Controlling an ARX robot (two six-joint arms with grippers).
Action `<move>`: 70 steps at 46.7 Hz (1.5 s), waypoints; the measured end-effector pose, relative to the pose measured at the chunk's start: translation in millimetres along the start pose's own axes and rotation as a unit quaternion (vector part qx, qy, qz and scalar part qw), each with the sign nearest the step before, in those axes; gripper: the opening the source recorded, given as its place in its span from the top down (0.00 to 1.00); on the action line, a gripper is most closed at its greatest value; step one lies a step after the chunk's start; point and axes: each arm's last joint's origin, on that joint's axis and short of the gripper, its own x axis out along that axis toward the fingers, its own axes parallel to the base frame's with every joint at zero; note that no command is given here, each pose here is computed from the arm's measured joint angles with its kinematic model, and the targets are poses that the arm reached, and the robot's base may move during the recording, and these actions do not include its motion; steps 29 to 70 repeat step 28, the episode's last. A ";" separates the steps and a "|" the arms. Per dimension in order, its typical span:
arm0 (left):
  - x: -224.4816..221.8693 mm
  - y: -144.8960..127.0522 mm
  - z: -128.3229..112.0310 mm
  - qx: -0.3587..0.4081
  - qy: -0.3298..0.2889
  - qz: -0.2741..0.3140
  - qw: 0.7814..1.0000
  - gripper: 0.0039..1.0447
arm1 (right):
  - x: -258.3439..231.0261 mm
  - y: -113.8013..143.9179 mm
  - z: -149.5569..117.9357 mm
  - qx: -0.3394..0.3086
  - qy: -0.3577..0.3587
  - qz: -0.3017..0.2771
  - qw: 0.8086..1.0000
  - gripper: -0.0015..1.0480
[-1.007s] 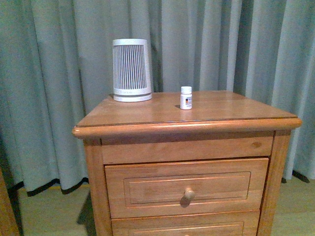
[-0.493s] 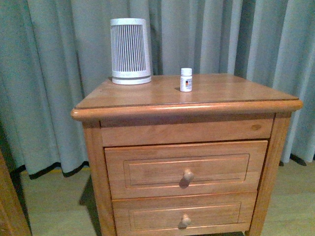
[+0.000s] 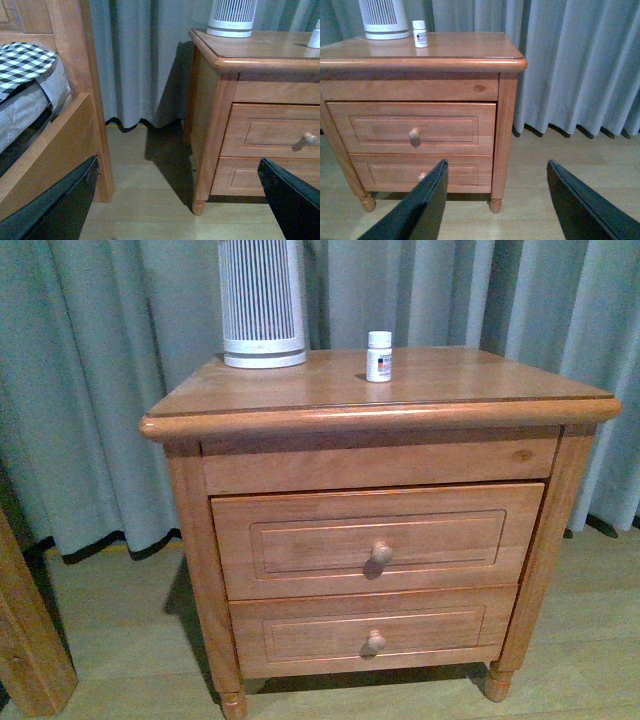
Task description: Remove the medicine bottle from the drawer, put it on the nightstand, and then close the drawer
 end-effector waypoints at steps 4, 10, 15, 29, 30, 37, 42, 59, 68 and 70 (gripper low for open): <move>0.0 0.0 0.0 0.000 0.000 0.000 1.000 0.06 | 0.0 0.0 0.0 0.000 0.000 0.000 1.000 0.27; 0.0 0.0 0.0 0.000 0.000 0.000 1.000 0.06 | 0.0 0.0 0.0 0.000 0.000 0.000 1.000 0.05; 0.0 0.0 0.0 0.000 0.000 0.000 1.000 0.06 | 0.0 0.0 0.0 0.000 0.000 0.000 1.000 0.07; 0.0 0.0 0.0 0.000 0.000 0.000 1.000 0.06 | 0.0 0.0 0.0 0.000 0.000 0.000 1.000 0.07; 0.0 0.0 0.0 0.000 0.000 0.000 1.000 0.06 | 0.0 0.0 0.0 0.000 0.000 0.000 1.000 0.07; 0.0 0.0 0.0 0.000 0.000 0.000 1.000 0.06 | 0.0 0.0 0.0 0.000 0.000 0.000 1.000 0.07; 0.0 0.0 0.0 0.000 0.000 0.000 1.000 0.06 | 0.0 0.0 0.0 0.000 0.000 0.000 1.000 0.07; 0.0 0.0 0.0 0.000 0.000 0.000 1.000 0.06 | 0.0 0.0 0.0 0.000 0.000 0.000 1.000 0.07; 0.0 0.0 0.0 0.000 0.000 0.000 1.000 0.06 | 0.0 0.0 0.0 0.000 0.000 0.000 1.000 0.07; 0.0 0.0 0.0 0.000 0.000 0.000 1.000 0.06 | 0.0 0.0 0.0 0.000 0.000 0.000 1.000 0.07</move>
